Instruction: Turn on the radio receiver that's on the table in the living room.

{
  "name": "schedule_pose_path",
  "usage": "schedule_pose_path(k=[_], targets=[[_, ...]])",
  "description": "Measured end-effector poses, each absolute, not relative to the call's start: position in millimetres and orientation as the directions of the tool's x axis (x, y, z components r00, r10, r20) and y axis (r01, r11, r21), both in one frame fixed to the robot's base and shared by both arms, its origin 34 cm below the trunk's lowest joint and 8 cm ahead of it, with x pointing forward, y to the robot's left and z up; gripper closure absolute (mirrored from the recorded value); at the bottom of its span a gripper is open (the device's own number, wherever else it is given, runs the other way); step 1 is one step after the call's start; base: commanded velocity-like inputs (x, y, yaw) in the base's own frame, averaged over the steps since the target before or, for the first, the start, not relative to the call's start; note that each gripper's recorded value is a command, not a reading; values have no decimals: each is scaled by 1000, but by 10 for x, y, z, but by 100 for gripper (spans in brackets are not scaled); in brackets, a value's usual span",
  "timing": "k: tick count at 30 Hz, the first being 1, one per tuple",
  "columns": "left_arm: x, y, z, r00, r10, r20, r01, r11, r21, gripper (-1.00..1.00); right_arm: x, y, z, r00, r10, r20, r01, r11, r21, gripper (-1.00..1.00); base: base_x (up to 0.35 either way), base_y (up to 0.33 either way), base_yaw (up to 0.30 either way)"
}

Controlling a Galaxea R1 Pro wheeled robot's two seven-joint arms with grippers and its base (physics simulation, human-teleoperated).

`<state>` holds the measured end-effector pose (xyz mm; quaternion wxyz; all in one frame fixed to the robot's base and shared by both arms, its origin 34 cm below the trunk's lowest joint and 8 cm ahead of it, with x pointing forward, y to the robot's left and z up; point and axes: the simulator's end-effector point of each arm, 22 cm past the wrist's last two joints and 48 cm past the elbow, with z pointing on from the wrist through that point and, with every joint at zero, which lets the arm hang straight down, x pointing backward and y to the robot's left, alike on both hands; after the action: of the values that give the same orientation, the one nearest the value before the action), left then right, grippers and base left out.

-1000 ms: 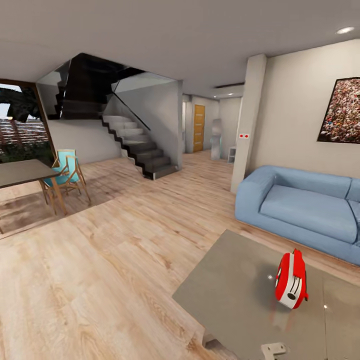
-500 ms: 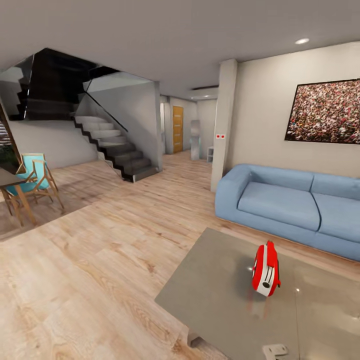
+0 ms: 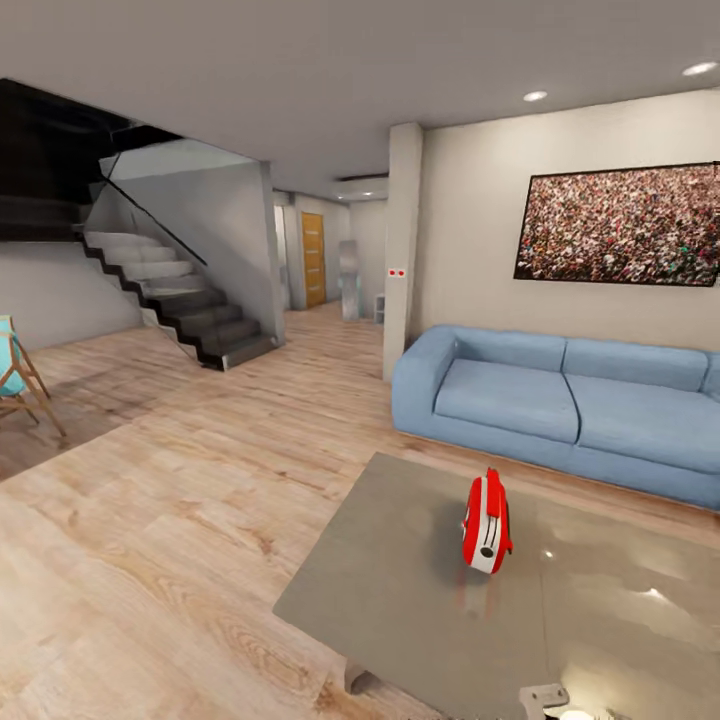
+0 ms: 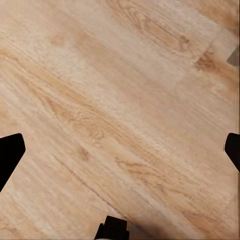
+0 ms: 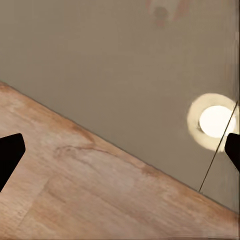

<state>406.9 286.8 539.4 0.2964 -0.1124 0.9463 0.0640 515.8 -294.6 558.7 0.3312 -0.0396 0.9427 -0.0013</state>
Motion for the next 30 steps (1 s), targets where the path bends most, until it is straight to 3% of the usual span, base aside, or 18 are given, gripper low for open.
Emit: schedule_pose_path(k=[23, 30], targets=[[4068, 2875, 5394, -799, -174, -575, -250, 967, 56, -100, 5087, -2774, 5527, -810, -81, -581, -91, 996, -11, -100, 0, 0, -259], [4054, 2926, 5391, -798, -184, -574, -264, 963, 58, -100, 5087, -2626, 5542, -817, -94, -569, -130, 991, 22, -100, 172, 99, -172]])
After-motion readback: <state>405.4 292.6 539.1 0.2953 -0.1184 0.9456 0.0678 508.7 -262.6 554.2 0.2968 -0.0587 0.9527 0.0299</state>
